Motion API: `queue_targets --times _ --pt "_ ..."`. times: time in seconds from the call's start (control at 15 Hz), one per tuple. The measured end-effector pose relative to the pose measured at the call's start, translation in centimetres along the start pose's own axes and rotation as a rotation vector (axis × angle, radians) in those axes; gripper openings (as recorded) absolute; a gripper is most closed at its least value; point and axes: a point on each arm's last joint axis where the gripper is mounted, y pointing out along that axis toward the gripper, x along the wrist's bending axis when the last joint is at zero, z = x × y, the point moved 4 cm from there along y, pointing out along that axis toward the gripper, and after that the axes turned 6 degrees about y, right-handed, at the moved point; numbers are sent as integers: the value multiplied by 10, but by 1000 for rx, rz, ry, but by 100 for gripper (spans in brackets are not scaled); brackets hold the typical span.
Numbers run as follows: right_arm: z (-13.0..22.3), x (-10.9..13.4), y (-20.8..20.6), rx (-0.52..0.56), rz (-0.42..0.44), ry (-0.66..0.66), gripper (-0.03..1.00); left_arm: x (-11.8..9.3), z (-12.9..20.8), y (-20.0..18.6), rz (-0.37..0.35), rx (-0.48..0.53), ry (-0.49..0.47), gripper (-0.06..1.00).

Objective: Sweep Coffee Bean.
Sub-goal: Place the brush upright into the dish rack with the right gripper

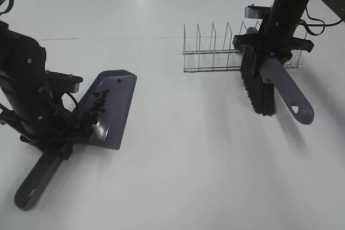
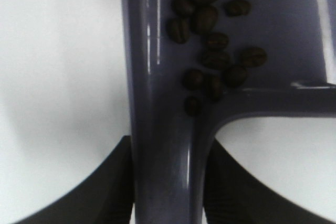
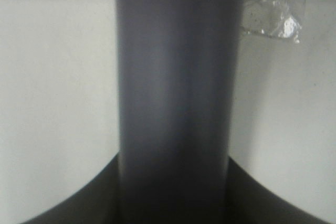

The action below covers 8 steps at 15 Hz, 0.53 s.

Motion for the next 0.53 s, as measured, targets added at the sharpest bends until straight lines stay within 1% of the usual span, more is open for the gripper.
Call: queue_targets --times 0.27,0.53 --pt "-15 2 -2 -43 -27 6 29 0 0 0 0 0 0 33" --pt "-35 6 -4 -108 -42 7 29 0 0 0 0 0 0 33"
